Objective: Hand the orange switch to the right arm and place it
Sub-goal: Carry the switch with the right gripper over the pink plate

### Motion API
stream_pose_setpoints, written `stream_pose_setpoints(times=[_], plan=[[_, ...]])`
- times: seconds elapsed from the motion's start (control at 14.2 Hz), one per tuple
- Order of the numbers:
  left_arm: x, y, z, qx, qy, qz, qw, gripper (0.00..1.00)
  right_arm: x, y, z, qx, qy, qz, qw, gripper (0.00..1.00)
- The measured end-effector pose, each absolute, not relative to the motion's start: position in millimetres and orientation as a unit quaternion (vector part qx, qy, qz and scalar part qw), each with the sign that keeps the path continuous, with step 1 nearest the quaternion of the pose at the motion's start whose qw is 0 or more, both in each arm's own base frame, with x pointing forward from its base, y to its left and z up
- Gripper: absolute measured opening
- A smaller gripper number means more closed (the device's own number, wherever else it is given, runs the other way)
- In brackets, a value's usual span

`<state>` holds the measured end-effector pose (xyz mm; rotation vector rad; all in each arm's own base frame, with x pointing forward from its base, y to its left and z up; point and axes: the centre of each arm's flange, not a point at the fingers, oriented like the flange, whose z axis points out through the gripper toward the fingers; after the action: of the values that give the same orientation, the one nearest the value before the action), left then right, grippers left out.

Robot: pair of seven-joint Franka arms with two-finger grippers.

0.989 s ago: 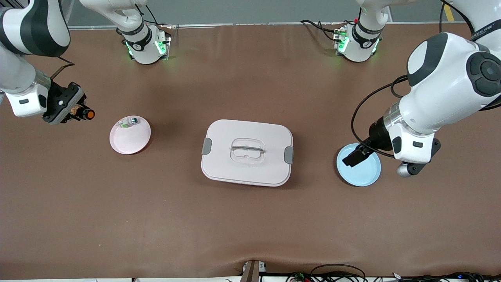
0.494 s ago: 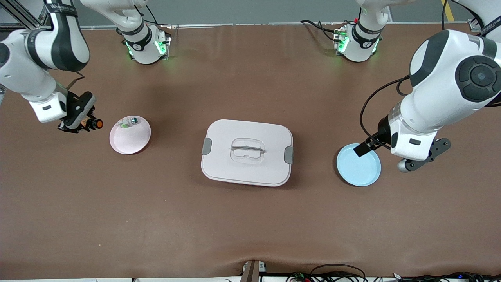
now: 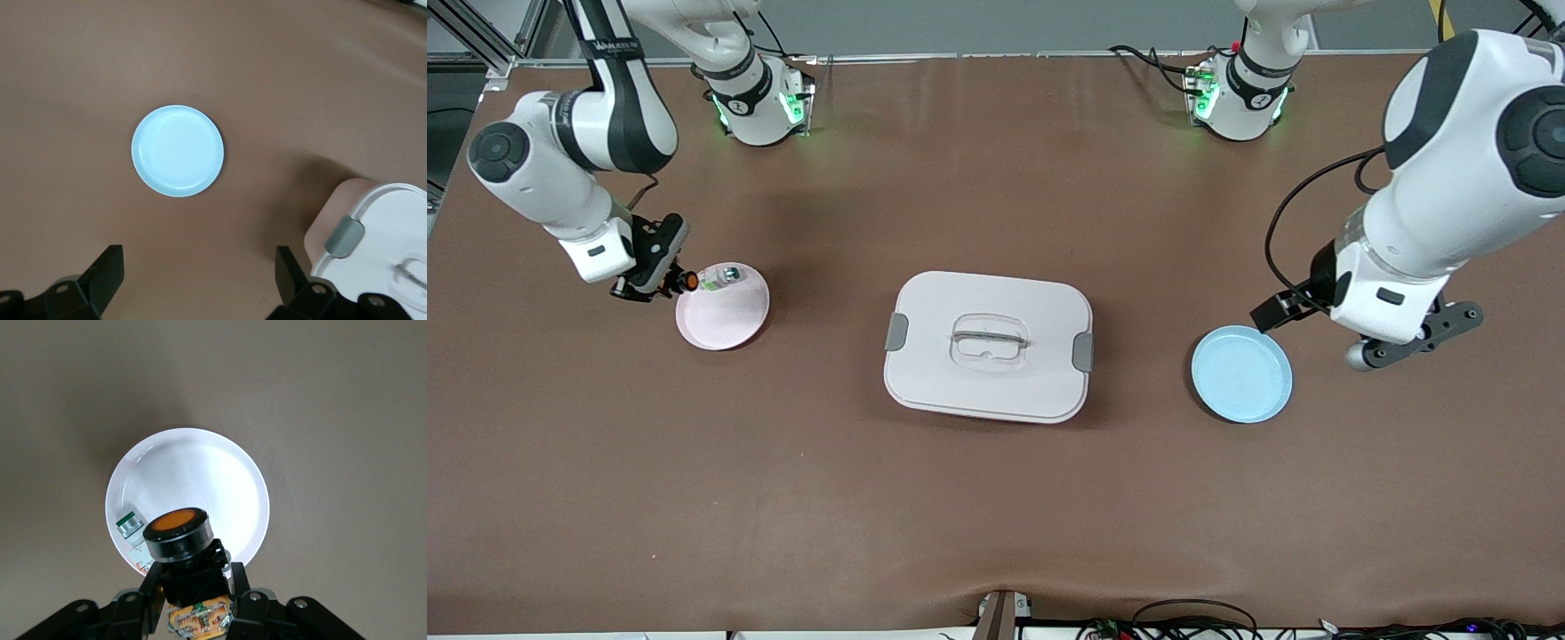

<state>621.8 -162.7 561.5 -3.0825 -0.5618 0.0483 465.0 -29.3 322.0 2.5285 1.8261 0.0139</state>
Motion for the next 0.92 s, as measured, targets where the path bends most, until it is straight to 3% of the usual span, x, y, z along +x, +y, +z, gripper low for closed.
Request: stream_pose_setpoints(times=[0.92], plan=[[609, -102, 607, -0.997, -0.065, -0.009, 0.036, 1.00, 475, -30, 210, 0.807, 0.591, -0.006, 0.016, 0.44]])
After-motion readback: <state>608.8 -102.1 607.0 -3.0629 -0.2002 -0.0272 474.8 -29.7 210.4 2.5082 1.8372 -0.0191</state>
